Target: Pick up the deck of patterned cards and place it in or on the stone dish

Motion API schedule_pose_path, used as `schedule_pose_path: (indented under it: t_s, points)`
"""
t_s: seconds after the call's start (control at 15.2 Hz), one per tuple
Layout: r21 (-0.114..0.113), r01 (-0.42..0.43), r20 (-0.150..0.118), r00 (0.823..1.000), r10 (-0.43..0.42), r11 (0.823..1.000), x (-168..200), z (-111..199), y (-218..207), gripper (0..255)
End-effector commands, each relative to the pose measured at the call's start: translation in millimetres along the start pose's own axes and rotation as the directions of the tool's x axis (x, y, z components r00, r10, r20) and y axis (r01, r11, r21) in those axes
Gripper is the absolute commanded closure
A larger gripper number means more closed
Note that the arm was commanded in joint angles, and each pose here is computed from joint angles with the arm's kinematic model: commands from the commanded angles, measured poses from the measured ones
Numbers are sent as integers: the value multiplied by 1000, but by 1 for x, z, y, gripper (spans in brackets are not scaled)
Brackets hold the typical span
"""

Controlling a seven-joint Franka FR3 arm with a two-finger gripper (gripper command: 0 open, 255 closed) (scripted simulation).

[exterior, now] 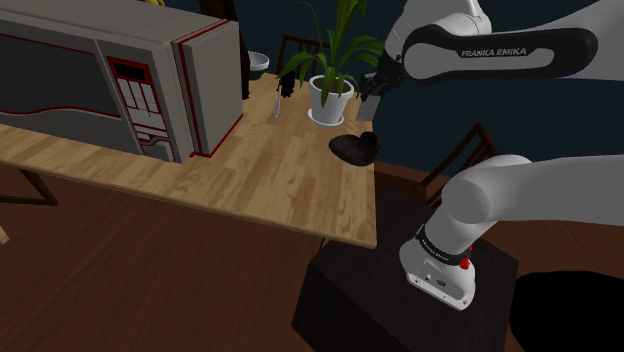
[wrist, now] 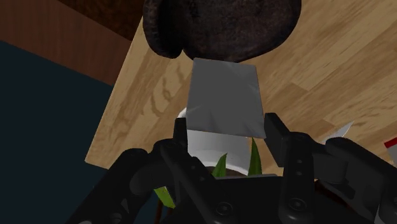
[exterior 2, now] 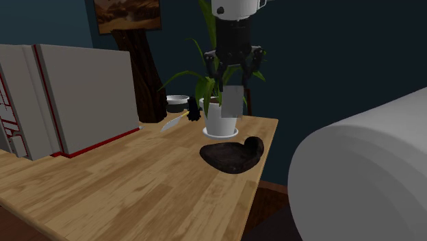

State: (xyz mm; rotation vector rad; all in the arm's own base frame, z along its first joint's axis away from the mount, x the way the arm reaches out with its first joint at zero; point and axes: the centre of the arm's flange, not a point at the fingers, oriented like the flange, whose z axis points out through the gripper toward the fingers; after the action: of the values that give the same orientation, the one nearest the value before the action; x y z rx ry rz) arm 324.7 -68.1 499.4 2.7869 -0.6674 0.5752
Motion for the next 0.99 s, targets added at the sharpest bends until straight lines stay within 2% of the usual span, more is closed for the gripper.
schedule_pose_path:
  t_s: [0.0, 0.66, 0.92]
  points:
    - [0, 0, 0, 1000, 0, 1000, -5, 10, -1, 255]
    - [0, 0, 0, 1000, 0, 1000, -27, 57, -7, 255]
    - [0, 0, 0, 1000, 0, 1000, -27, 57, -7, 255]
